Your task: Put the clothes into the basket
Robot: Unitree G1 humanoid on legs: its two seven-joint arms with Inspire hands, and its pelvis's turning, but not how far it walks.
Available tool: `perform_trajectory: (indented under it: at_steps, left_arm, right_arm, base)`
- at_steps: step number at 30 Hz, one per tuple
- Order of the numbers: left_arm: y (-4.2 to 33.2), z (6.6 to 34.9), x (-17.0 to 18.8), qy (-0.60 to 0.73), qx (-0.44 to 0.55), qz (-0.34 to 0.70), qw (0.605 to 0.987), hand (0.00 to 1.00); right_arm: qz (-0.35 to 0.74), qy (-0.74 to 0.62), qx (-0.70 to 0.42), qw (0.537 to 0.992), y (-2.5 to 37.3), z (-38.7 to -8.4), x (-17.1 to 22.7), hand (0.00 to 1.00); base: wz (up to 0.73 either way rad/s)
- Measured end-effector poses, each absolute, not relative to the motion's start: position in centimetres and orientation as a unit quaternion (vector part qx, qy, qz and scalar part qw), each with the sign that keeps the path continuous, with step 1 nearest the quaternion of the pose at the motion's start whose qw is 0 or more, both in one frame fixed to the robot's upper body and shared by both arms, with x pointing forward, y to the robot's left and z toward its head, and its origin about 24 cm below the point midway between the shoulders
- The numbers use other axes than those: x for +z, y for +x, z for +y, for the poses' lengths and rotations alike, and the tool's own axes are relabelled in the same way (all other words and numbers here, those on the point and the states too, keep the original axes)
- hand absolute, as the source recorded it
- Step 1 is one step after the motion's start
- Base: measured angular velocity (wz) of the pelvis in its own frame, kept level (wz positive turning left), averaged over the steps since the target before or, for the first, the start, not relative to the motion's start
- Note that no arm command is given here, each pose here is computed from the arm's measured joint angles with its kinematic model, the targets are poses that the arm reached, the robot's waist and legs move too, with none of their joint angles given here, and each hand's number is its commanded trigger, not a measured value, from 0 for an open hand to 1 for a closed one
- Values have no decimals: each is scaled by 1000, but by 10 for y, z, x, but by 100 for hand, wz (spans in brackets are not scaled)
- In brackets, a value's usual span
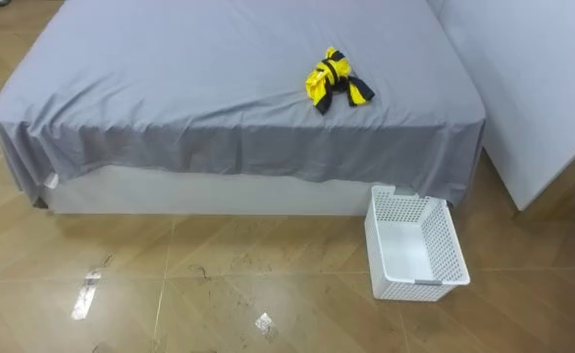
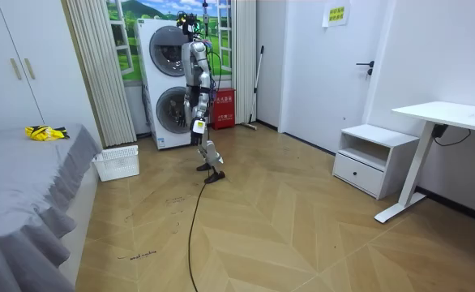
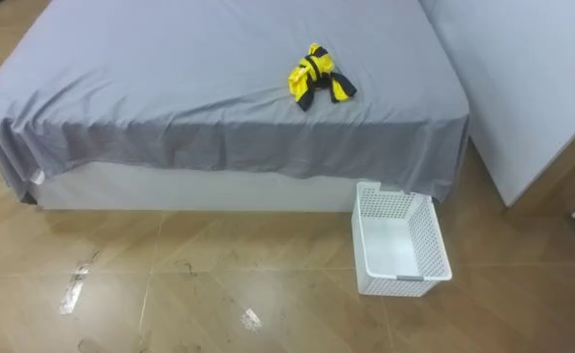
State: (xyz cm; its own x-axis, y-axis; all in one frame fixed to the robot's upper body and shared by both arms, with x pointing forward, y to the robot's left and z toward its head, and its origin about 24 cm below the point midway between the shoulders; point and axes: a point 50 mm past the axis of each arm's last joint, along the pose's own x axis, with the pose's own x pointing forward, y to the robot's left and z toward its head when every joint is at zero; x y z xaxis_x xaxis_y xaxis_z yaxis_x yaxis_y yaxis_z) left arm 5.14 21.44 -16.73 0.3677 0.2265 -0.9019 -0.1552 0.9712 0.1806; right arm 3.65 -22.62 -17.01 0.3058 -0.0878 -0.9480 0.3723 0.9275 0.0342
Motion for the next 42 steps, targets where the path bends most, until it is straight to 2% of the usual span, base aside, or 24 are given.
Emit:
perform_trajectory:
  at_steps: [20, 29, 33, 37, 42]
  left_arm:
    - [41, 217, -169, 23, 133, 569, 811, 0]
    - [44, 226, -167, -43, 189, 552, 811, 0]
    - [53, 223, -164, -98, 224, 513, 823, 0]
    - [41, 229, -162, -107, 253, 501, 821, 0]
    - [38, 232, -161, -103, 245, 502, 823, 0]
  right_arm:
    - [587, 144, -149, 782, 29, -223, -172, 0]
    - [586, 159, -145, 782, 27, -219, -173, 0]
    - [579, 161, -167, 781, 29, -226, -171, 0]
    - [593, 158, -164, 772, 25, -226, -172, 0]
    - [585, 164, -175, 775, 25, -228, -171, 0]
  base:
    - [0]
    - [-5]
    - [18]
    - [-29]
    - [7]
